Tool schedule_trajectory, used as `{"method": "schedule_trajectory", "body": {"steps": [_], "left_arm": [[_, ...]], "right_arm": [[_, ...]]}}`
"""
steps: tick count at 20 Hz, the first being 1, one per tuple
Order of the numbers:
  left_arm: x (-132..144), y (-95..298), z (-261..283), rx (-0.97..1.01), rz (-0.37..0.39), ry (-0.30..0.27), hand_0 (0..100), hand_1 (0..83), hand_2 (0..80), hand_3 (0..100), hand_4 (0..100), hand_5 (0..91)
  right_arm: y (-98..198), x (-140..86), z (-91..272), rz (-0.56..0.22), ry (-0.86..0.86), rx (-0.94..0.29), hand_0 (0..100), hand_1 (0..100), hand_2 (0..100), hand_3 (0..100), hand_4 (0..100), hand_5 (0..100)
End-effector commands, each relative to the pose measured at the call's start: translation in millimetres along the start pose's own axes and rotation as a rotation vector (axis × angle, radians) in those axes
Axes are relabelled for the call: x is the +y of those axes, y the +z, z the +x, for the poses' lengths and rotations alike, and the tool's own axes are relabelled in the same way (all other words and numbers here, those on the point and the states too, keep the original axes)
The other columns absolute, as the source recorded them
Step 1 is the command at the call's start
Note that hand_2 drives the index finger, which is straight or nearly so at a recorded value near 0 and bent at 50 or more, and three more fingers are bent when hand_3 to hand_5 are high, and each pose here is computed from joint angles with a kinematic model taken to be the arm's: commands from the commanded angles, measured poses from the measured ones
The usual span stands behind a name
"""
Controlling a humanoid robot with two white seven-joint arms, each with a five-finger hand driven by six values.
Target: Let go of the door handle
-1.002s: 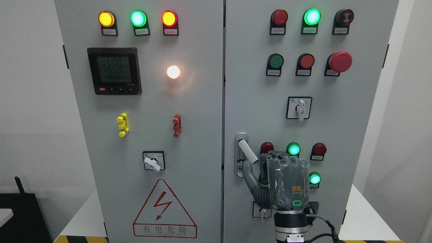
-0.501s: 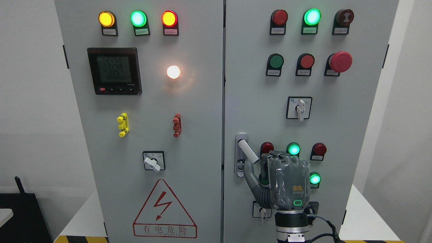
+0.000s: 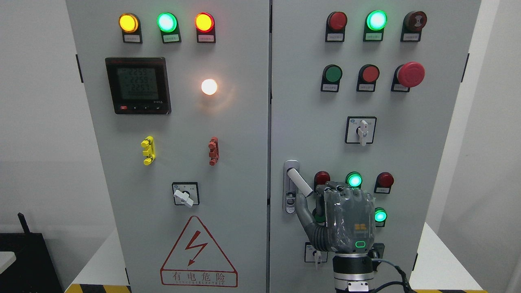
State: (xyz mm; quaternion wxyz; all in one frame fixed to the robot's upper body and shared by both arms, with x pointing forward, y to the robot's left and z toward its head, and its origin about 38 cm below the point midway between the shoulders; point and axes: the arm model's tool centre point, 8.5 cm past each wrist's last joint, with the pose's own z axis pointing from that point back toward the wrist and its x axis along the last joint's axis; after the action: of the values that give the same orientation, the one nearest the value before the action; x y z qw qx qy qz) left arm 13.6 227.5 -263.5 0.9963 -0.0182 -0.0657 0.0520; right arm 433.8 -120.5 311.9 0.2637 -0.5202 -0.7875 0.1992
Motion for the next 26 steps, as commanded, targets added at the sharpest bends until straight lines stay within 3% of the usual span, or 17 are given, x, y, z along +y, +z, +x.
{"method": "schedule_trajectory", "body": {"steps": [1, 26], "left_arm": [[-2.5, -2.2, 22.1, -0.036, -0.005, -0.015, 12, 38.9, 0.0, 0, 0, 0.0], [-2.6, -2.3, 22.6, -0.038, -0.006, -0.015, 12, 38.9, 0.0, 0, 0, 0.0]], "right_arm": [[-0.6, -1.2, -3.6, -0.003, 0.005, 0.009, 50, 64, 100, 100, 100, 100], [-2.0, -3.5, -6.7, -0.011, 0.009, 0.015, 52, 62, 100, 100, 100, 100]]}}
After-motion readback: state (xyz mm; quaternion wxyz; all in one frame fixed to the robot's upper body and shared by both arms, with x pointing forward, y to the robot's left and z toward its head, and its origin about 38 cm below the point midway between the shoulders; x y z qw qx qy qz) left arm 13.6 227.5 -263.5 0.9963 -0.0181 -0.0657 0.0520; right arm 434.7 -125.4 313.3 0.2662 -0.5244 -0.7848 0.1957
